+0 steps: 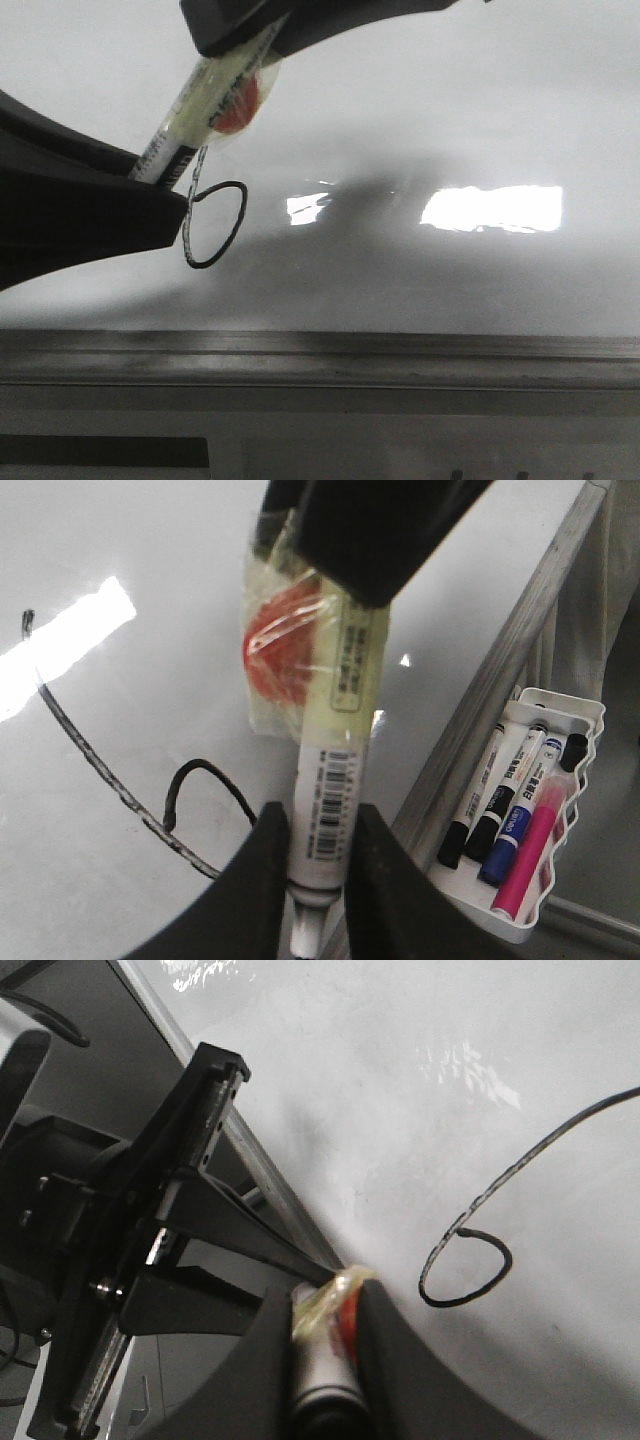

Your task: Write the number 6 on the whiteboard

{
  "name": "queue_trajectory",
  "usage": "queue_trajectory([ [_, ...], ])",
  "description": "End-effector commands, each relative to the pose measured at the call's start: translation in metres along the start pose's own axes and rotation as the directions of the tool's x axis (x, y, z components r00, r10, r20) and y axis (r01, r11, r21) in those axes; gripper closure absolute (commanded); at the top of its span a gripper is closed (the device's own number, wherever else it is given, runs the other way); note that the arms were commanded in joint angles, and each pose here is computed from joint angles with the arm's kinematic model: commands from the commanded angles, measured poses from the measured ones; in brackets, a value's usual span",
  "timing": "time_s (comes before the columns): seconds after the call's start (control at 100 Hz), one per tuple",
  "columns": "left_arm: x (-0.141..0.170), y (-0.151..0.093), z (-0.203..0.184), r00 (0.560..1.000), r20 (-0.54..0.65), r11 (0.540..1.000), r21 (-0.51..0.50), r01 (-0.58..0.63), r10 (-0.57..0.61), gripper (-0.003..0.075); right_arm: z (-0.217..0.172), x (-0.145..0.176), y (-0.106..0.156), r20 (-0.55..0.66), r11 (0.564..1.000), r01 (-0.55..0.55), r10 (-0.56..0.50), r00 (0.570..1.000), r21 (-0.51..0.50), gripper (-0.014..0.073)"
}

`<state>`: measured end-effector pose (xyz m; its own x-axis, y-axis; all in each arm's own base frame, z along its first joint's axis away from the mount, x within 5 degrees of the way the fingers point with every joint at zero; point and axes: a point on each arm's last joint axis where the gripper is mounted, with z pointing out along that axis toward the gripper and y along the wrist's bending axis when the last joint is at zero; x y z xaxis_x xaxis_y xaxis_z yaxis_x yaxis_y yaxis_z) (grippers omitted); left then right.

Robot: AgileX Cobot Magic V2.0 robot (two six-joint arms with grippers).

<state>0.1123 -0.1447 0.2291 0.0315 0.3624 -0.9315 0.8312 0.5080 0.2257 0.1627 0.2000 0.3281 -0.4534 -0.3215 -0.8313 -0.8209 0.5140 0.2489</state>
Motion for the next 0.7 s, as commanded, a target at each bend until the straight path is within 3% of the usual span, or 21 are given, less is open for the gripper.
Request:
queue_trajectory([
  [0.0,-0.016,0.003,0.001,0.994,0.104,0.999,-0.011,0.031,-0.030,0.0741,-0.011,-0.014,0.007,0.085,1.000,-0.018,0.019,0.996,-0.013,0.0664],
  [0.04,-0.016,0.003,0.001,0.994,0.102,0.999,-0.012,0.039,-0.037,0.0741,-0.011,-0.014,0.006,0.093,1.000,-0.015,0.016,0.996,-0.005,0.0635],
  [0.12,-0.016,0.004,0.001,0.991,0.103,0.996,-0.016,0.090,-0.088,0.0741,-0.011,-0.015,0.004,0.095,1.000,0.012,-0.014,0.995,0.017,0.0484],
  [0.18,-0.016,0.005,-0.001,0.983,0.106,0.988,-0.025,0.154,-0.150,0.0741,-0.011,-0.016,0.001,0.109,0.999,0.019,-0.022,0.994,0.037,0.0265],
  [0.27,-0.015,0.009,-0.004,0.949,0.100,0.951,-0.055,0.304,-0.298,0.0741,-0.013,-0.020,-0.005,0.149,0.997,0.008,-0.020,0.989,0.079,0.0078],
  [0.41,-0.009,0.017,-0.010,0.807,0.086,0.796,-0.135,0.591,-0.584,0.0741,-0.015,-0.022,-0.014,0.174,0.993,-0.011,-0.009,0.985,0.116,0.0111],
  [0.51,-0.003,0.019,-0.010,0.674,0.087,0.655,-0.175,0.735,-0.733,0.0741,-0.016,-0.022,-0.014,0.173,0.993,-0.012,-0.008,0.985,0.116,0.0152],
  [0.65,0.005,0.019,-0.004,0.598,0.067,0.573,-0.215,0.790,-0.799,0.0741,-0.015,-0.022,-0.014,0.168,0.994,-0.015,-0.003,0.986,0.109,0.0158],
  [0.69,0.006,0.019,-0.002,0.595,0.068,0.570,-0.222,0.791,-0.801,0.0741,-0.015,-0.022,-0.013,0.165,0.994,-0.015,-0.003,0.986,0.108,0.0158],
])
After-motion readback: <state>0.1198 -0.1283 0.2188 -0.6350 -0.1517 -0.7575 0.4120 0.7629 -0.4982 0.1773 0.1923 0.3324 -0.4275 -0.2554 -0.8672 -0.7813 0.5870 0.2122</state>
